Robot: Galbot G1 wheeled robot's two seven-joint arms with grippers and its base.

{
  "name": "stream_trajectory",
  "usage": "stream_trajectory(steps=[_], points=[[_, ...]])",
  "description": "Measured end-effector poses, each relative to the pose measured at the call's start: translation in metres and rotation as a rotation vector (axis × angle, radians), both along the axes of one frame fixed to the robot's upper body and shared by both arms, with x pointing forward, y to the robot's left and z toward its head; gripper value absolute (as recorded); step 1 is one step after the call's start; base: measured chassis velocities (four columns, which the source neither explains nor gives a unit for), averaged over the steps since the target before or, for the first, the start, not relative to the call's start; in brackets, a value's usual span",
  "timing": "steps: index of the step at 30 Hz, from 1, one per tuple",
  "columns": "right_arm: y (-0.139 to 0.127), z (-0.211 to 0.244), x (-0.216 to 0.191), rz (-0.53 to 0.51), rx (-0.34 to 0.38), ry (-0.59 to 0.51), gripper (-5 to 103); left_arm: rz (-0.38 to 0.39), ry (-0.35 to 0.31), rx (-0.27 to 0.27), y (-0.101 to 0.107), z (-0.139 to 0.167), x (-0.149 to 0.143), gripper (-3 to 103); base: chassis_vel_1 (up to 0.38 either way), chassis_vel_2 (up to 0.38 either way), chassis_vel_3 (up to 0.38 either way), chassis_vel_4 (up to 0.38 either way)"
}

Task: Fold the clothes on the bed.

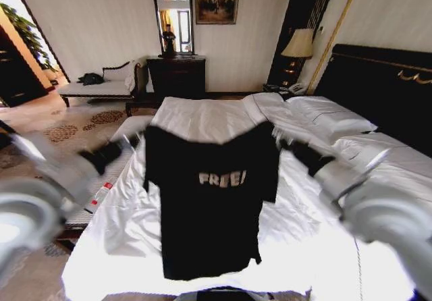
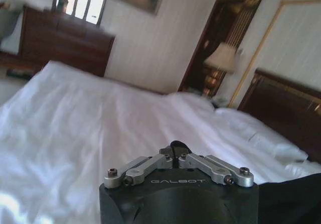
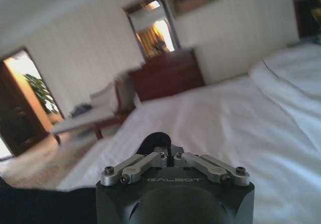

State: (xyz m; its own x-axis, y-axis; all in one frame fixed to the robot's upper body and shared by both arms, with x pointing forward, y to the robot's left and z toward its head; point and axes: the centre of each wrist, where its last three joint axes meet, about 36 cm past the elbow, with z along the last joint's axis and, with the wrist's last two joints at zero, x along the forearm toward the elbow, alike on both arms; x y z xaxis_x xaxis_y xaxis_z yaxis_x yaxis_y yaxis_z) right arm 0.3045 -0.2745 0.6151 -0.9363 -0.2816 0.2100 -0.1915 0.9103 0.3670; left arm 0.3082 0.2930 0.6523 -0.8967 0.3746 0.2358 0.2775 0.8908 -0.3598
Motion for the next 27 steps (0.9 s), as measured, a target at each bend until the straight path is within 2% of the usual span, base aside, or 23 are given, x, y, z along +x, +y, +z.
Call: stream_trajectory(steps=[2, 7, 10, 14, 15, 17, 18, 20, 21, 22, 25, 26, 27], points=[[0.001, -0.010, -0.003, -0.016, 0.000, 0.022, 1, 0.011, 0.022, 0.007, -0.001, -0.011, -0.002, 0, 0.000, 0.000, 0.000, 0.000], [0.000, -0.012, -0.005, -0.033, 0.011, 0.016, 1, 0.028, 0.030, 0.008, 0.001, -0.015, -0.004, 0, 0.000, 0.000, 0.000, 0.000], [-0.001, -0.011, -0.005, -0.045, 0.019, 0.002, 1, 0.041, 0.016, 0.000, 0.004, -0.012, -0.004, 0, 0.000, 0.000, 0.000, 0.000], [-0.008, -0.002, -0.003, -0.062, 0.039, -0.075, 1, 0.084, -0.042, -0.056, 0.016, 0.004, -0.006, 0, 0.000, 0.000, 0.000, 0.000], [-0.008, -0.002, -0.003, -0.062, 0.039, -0.075, 1, 0.084, -0.042, -0.056, 0.016, 0.004, -0.006, 0, 0.000, 0.000, 0.000, 0.000], [-0.012, 0.004, -0.002, -0.065, 0.036, -0.143, 1, 0.114, -0.075, -0.095, 0.027, 0.015, -0.009, 0, 0.000, 0.000, 0.000, 0.000], [-0.012, 0.004, -0.002, -0.065, 0.036, -0.143, 1, 0.114, -0.075, -0.095, 0.027, 0.015, -0.009, 0, 0.000, 0.000, 0.000, 0.000], [-0.017, 0.017, 0.000, -0.067, 0.038, -0.210, 1, 0.132, -0.119, -0.137, 0.036, 0.030, -0.014, 0, 0.000, 0.000, 0.000, 0.000], [-0.022, 0.033, 0.002, -0.060, 0.045, -0.285, 1, 0.134, -0.161, -0.158, 0.041, 0.041, -0.016, 0, 0.000, 0.000, 0.000, 0.000], [-0.022, 0.033, 0.002, -0.060, 0.045, -0.285, 1, 0.134, -0.161, -0.158, 0.041, 0.041, -0.016, 0, 0.000, 0.000, 0.000, 0.000], [-0.030, 0.065, 0.003, 0.007, 0.057, -0.465, 1, 0.128, -0.256, -0.198, 0.049, 0.065, -0.023, 0, 0.000, 0.000, 0.000, 0.000], [-0.036, 0.088, 0.001, 0.064, 0.038, -0.593, 1, 0.109, -0.321, -0.215, 0.053, 0.081, -0.029, 0, 0.000, 0.000, 0.000, 0.000], [-0.036, 0.088, 0.001, 0.064, 0.038, -0.593, 1, 0.109, -0.321, -0.215, 0.053, 0.081, -0.029, 0, 0.000, 0.000, 0.000, 0.000]])
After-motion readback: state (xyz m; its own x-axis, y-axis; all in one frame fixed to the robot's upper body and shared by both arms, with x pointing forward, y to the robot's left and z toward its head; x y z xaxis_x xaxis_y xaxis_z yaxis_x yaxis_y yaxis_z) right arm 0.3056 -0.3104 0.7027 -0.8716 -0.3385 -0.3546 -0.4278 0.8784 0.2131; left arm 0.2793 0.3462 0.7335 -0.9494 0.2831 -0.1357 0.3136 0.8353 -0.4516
